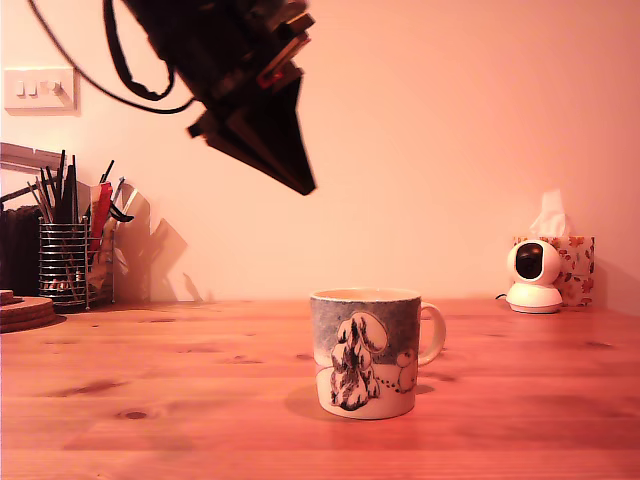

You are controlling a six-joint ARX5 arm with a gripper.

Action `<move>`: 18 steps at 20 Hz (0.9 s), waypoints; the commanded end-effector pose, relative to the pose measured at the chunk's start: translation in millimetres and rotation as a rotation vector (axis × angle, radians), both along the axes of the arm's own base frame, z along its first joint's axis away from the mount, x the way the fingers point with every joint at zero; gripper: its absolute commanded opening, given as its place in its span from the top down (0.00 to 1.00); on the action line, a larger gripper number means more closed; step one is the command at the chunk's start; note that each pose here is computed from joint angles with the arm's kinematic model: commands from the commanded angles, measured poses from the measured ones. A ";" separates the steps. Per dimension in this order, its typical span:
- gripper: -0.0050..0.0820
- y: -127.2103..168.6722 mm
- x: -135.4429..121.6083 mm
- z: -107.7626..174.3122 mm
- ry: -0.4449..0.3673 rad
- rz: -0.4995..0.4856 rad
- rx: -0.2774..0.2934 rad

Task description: Pick up the coffee capsules on the table and drop them inside the coffee cup

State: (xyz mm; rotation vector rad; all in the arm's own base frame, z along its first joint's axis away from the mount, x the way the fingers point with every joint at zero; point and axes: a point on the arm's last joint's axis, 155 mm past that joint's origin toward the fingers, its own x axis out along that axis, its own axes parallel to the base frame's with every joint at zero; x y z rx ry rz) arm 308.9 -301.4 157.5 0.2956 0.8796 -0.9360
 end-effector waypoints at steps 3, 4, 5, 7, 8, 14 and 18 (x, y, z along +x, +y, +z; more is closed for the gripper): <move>0.97 11.3 11.9 12.7 -0.020 0.052 -0.028; 0.97 16.0 16.7 13.2 -0.017 0.075 -0.033; 0.97 22.0 21.4 15.1 -0.017 0.099 -0.037; 0.97 33.6 32.6 19.1 -0.034 0.141 -0.041; 0.97 39.5 37.9 21.2 -0.045 0.160 -0.041; 0.97 91.7 63.9 35.5 -0.121 0.322 -0.054; 0.97 135.1 72.5 44.0 -0.169 0.430 -0.063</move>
